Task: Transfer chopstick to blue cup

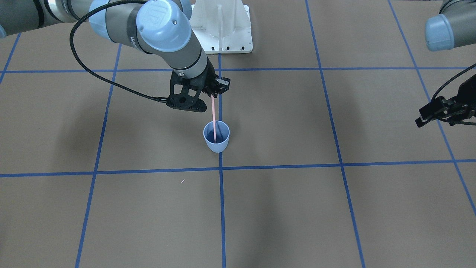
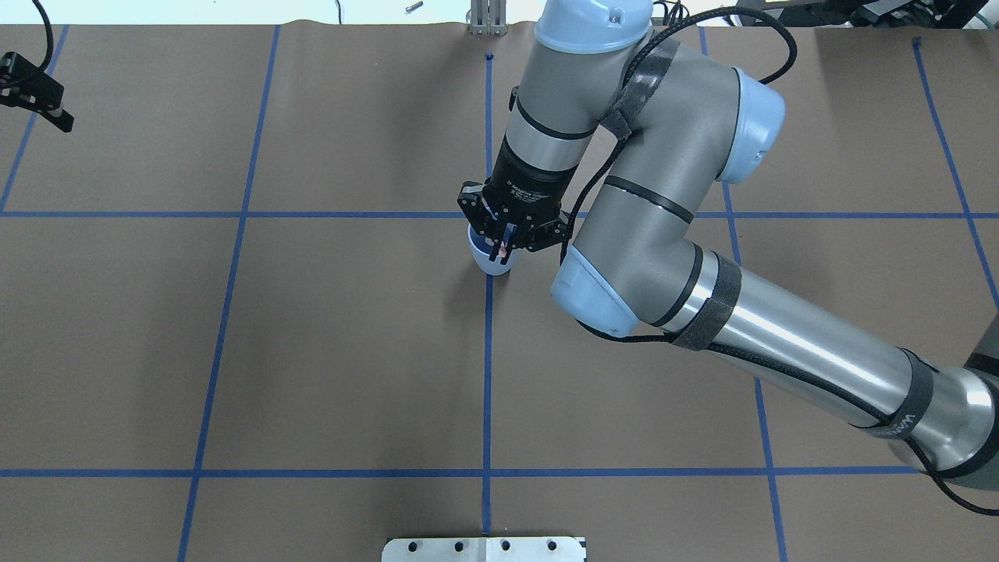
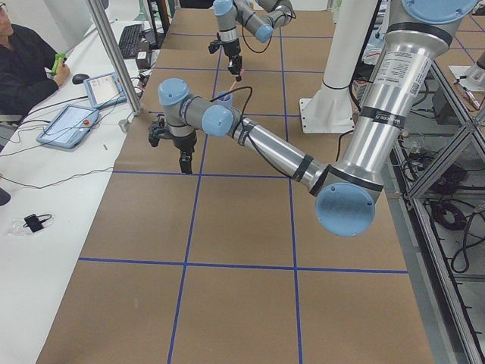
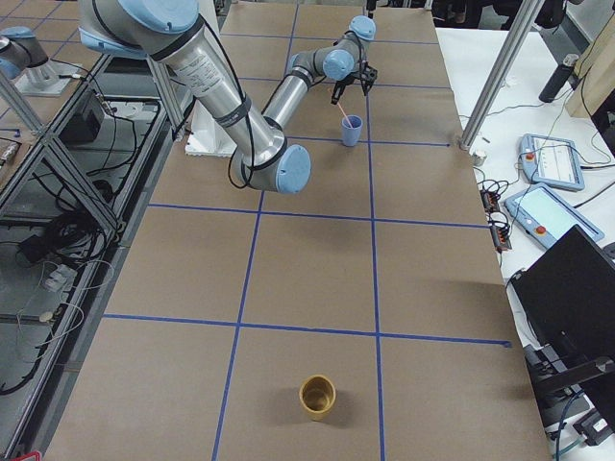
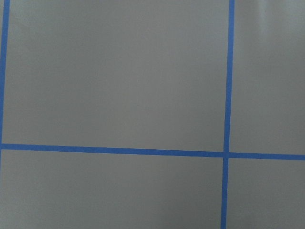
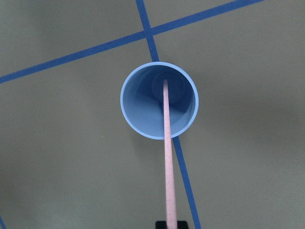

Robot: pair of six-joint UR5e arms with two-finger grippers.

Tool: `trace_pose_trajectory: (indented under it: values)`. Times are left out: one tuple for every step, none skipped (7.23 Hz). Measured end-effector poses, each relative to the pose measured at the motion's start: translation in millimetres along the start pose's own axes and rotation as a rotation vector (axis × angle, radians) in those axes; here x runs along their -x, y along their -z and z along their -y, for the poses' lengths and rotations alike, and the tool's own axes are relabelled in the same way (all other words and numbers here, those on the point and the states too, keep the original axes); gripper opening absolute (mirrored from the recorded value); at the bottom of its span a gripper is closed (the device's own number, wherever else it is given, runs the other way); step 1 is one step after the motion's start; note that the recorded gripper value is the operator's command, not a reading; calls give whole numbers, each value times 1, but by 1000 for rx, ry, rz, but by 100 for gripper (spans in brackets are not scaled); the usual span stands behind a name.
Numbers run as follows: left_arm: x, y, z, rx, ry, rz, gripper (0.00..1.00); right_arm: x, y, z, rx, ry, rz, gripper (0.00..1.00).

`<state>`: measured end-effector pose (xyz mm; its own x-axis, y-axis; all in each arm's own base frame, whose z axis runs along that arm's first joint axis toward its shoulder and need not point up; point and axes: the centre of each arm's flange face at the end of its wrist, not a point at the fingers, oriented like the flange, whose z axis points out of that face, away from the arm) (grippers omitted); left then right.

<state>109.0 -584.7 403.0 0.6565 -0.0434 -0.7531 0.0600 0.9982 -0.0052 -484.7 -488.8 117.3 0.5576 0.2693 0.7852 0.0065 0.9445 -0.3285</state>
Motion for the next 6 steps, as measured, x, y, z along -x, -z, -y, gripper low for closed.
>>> trace_pose_trajectory:
  values:
    - [0,0,0,1,0,0,99,0,-2,1,-1,3,4,78]
    - [0,-1,0,1,1,1,99,0,-3,2,-1,6,5,99]
    - [1,-1,0,1,2,2,99,0,-4,3,-2,8,5,100]
    - [1,-1,0,1,3,2,99,1,-3,3,-2,9,7,100]
    - [1,-1,0,1,2,2,99,2,-1,4,-4,9,9,100]
    - [0,0,-1,-1,-1,0,99,2,5,5,-13,11,15,100]
